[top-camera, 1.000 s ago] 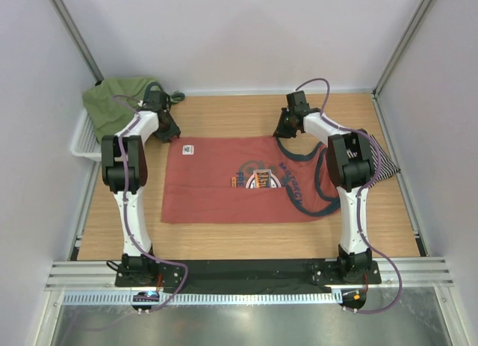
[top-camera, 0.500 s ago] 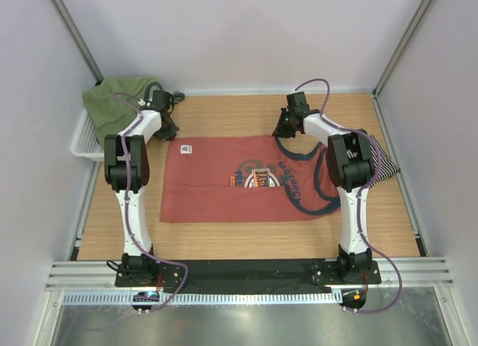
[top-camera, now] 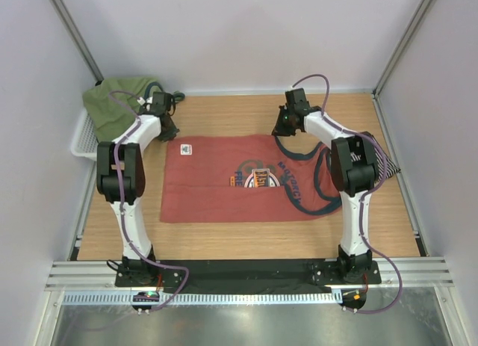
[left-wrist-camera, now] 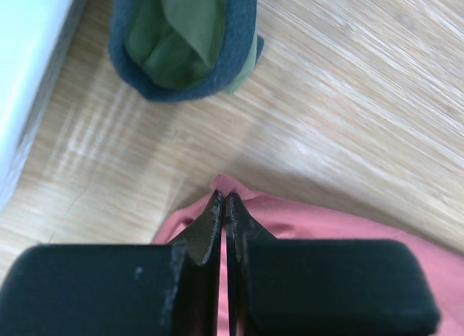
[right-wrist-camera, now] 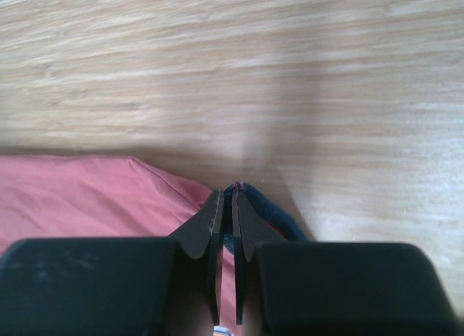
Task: Fold and stack the tank tops
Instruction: Fold the tank top
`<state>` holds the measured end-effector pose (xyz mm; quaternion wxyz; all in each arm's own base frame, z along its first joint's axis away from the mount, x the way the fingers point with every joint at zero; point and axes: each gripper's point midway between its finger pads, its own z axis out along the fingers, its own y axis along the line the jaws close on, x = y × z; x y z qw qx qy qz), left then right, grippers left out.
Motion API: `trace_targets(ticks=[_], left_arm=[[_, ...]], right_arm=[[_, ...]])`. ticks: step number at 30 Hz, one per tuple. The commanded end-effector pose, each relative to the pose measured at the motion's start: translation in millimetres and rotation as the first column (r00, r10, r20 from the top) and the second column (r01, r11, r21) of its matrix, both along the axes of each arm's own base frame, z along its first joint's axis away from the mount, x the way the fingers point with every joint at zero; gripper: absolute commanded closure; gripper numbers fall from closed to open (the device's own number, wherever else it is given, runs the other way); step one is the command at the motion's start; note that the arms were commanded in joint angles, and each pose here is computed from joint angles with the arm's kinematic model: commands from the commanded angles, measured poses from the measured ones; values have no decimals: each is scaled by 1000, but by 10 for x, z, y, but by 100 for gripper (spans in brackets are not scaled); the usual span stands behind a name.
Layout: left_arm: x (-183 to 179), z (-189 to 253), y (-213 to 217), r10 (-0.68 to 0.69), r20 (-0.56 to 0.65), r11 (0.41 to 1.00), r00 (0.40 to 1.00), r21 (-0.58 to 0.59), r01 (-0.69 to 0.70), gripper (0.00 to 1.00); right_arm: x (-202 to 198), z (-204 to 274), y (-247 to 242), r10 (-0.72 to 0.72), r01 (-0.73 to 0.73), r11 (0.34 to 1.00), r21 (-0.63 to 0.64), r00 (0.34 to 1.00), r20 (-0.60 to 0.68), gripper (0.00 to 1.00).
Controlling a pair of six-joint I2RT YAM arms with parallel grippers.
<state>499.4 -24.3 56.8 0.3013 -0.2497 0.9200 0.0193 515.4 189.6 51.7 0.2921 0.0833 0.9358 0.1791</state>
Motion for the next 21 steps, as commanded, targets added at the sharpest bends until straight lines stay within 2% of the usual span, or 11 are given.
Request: trace_targets(ticks=[1, 5, 13, 21], left_arm=[[51, 408, -71, -11, 133, 1000, 991, -5, 11, 100], [-27, 457, -121, -7, 159, 1000, 987, -25, 11, 100], [-319, 455, -113, 11, 152, 1000, 988, -21, -8, 100], [-630, 617, -22, 38, 200, 999, 979, -16, -36, 100]], right_arm=[[-43, 527, 45, 22, -23, 1000, 10, 994, 105, 94], [-154, 673, 52, 33, -35, 999, 11, 990, 140, 95], [-445, 665, -25, 36, -36, 999, -1, 991, 128, 97], [-798, 647, -142, 19, -17, 1000, -13, 992, 124, 97]])
